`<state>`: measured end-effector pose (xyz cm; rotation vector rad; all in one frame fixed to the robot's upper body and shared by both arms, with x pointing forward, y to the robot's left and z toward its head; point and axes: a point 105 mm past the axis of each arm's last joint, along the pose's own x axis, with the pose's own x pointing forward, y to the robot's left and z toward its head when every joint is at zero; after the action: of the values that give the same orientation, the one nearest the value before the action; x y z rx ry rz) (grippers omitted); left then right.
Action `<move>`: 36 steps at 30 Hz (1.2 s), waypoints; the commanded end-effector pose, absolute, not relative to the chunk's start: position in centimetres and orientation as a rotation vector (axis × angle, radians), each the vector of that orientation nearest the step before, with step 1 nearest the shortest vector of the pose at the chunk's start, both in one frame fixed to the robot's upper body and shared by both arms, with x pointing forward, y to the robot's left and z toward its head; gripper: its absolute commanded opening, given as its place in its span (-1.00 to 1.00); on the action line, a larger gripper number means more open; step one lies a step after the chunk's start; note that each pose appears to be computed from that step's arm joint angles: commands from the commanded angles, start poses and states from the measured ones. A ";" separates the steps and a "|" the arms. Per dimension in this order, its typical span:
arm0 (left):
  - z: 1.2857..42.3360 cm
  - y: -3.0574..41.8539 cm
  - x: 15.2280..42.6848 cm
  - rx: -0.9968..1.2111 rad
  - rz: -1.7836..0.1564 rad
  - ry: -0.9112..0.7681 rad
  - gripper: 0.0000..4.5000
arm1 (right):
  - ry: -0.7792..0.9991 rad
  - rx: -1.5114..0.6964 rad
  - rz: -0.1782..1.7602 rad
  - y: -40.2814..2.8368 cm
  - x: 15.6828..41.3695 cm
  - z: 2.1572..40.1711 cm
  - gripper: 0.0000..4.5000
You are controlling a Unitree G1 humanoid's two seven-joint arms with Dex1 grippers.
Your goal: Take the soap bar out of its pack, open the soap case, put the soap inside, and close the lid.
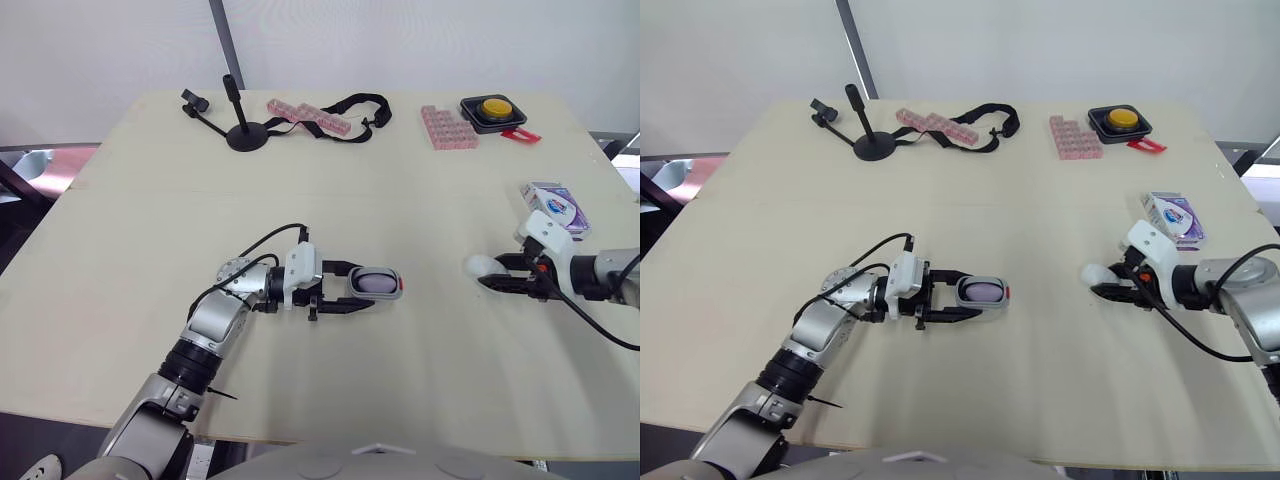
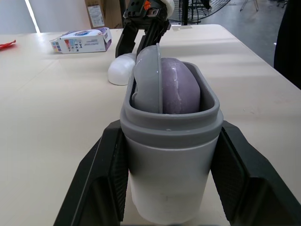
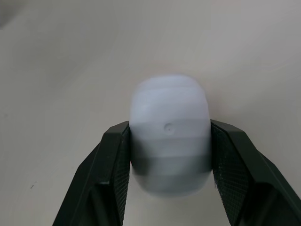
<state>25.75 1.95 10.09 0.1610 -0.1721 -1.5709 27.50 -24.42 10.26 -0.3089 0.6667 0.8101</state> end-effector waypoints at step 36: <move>11.0 1.2 28.0 0.166 -1.504 -0.195 -0.15 | 0.435 -0.555 1.466 -8.0 25.5 21.4 -0.13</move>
<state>27.73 0.77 10.55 0.1533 -0.1756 -1.5254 25.77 -8.38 20.84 -0.5140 0.4583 1.4574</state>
